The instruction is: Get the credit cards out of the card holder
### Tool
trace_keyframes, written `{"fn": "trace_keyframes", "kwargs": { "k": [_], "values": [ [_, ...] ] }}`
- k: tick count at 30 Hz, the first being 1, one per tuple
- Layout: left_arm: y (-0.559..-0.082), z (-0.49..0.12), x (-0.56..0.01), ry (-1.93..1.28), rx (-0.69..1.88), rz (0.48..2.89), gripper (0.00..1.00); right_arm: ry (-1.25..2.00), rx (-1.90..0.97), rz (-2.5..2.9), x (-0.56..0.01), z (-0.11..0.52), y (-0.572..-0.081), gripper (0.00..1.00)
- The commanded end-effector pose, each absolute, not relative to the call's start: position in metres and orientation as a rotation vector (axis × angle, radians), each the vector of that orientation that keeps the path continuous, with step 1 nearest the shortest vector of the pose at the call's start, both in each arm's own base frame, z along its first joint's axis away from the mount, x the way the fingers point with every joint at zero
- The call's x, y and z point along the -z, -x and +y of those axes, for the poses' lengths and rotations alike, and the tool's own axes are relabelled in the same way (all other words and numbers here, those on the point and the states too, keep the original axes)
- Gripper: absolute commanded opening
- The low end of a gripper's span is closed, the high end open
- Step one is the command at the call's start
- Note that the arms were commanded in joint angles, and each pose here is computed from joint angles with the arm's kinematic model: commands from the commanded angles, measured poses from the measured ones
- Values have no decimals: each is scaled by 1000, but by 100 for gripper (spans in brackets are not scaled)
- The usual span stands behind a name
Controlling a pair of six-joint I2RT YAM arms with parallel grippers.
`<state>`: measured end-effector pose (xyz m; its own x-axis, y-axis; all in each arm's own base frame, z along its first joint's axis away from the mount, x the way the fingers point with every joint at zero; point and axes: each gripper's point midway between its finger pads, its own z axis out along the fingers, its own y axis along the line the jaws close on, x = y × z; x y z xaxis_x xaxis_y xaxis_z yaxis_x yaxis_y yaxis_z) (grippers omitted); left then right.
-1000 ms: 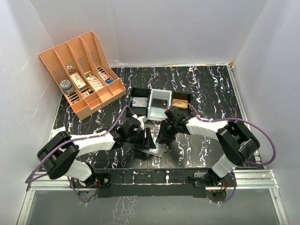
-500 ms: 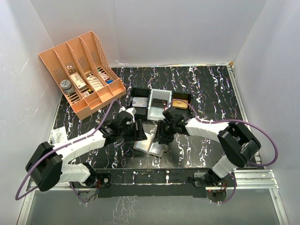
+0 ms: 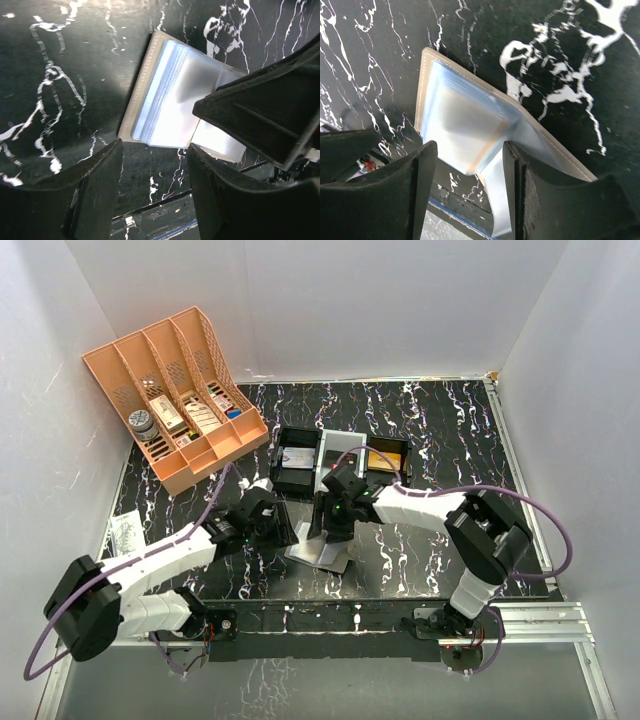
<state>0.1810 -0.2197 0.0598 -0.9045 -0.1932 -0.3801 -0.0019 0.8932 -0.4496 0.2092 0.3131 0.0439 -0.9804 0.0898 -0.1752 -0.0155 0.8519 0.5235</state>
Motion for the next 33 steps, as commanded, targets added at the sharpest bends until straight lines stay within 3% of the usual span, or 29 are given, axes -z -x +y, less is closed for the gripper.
{"fn": "trace_keyframes", "kwargs": {
  "k": [1,8,15,24,29,33],
  "values": [
    [-183,-185,-66,287,476,2577,56,-49,-694,2800,-48,326,-222,57],
    [-183,-156,-82,383,401,2487,70,-4,-452,2829,-31,330,-221,69],
    [-182,-150,-90,423,415,2446,75,72,-235,2817,-23,329,-223,71],
    [-182,-158,-94,404,462,2455,76,127,-575,2808,-39,358,-208,70],
    [-183,-166,-94,394,502,2462,77,136,-605,2810,-38,358,-207,70],
    [-184,-169,-93,389,516,2466,77,138,-574,2822,-34,353,-207,63]
  ]
}}
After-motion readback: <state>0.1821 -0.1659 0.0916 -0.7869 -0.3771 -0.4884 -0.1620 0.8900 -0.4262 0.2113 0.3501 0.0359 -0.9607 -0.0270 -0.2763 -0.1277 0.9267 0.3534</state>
